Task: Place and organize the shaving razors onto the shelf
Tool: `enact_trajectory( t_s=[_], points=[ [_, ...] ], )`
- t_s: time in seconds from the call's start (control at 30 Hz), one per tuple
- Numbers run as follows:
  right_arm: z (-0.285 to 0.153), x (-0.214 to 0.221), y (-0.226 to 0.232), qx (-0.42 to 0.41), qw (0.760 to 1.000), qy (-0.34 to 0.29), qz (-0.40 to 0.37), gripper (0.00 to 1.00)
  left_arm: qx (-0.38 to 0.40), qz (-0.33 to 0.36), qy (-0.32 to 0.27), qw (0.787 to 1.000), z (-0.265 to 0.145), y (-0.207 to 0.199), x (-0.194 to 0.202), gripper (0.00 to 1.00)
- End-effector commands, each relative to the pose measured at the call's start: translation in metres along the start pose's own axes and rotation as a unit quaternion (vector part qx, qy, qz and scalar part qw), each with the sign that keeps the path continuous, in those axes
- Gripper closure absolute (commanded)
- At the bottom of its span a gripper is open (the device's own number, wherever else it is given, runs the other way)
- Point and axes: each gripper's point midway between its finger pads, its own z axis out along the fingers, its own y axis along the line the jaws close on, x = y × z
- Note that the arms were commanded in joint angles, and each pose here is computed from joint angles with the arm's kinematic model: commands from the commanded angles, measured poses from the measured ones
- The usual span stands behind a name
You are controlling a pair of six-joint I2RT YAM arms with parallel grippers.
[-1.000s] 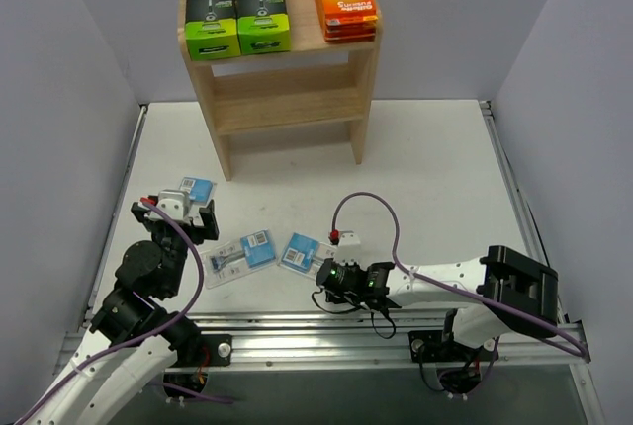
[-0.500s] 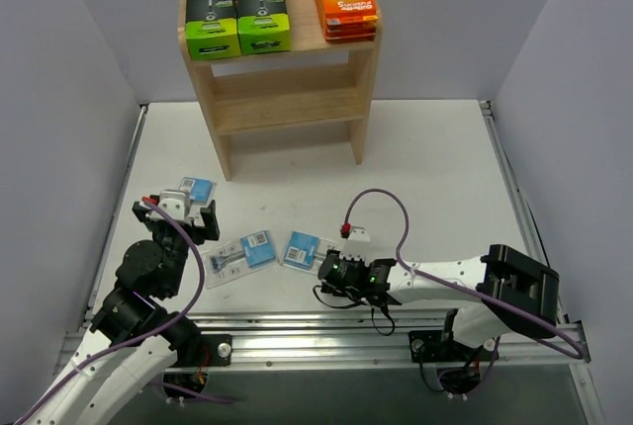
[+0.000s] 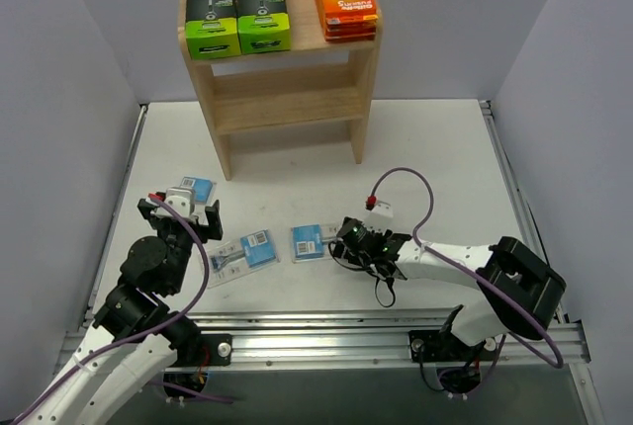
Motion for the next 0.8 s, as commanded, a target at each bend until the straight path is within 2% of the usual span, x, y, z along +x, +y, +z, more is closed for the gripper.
enact_trajectory(
  t_s=[0.0,0.13,0.43,0.77],
  points=[
    [0.014,0.011,-0.057,0.083,0.994,0.047,-0.055,0.33,0.006,-0.015,-0.019,1.0,0.001,-0.003,-0.014,0.05],
    [0.033,0.003,-0.049,0.069,0.994,0.058,-0.059,0.33,0.007,-0.014,-0.017,1.0,0.002,-0.003,-0.013,0.05],
    [0.073,-0.005,-0.001,0.022,0.994,0.079,-0.075,0.34,0.009,-0.012,-0.015,1.0,0.002,-0.005,-0.011,0.05],
    [0.089,-0.05,0.047,-0.019,0.994,0.041,-0.098,0.33,0.021,-0.014,-0.015,1.0,0.002,-0.01,-0.011,0.05]
  ],
)
